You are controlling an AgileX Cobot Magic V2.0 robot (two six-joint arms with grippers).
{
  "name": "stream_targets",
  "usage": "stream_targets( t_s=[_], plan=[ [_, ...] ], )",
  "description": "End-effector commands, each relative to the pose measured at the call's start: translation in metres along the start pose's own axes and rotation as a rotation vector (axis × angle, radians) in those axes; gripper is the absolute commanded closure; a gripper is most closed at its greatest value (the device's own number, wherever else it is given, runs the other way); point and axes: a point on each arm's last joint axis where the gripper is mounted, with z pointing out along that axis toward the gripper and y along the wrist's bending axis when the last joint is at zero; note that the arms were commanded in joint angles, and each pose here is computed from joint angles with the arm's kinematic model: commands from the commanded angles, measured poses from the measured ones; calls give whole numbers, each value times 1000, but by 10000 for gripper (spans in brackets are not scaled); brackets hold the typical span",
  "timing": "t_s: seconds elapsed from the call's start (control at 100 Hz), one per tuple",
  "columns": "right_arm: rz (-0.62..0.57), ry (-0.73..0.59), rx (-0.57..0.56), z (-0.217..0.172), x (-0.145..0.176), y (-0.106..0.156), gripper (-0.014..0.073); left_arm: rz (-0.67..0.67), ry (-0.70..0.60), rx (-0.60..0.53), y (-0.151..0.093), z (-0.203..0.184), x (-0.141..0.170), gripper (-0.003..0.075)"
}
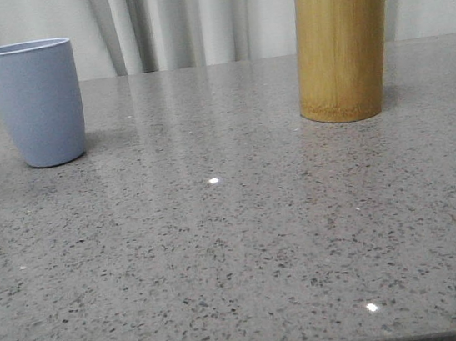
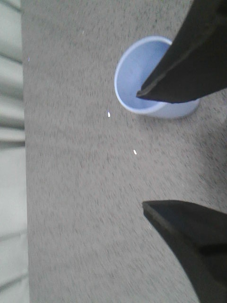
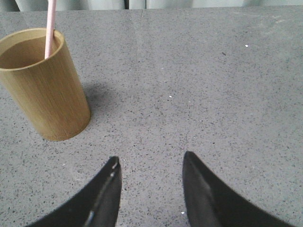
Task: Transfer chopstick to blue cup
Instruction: 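Lower the open left gripper fingers into the light blue cup, then slide the light blue cup with the left gripper toward the bamboo holder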
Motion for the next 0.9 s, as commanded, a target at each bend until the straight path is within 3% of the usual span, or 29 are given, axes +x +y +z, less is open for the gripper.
stream_targets(
  t_s=[0.0, 0.37, 0.89],
  plan=[
    [-6, -104, -9, -4, -17, 2, 262, 12, -52, 40, -11, 7, -26, 281],
    [-6, -87, -9, -4, -16, 2, 262, 50, 202, 62, -22, 83, -42, 281],
    [-6, -95, -9, -4, -16, 2, 262, 26, 382, 93, -25, 123, -23, 281]
  ],
)
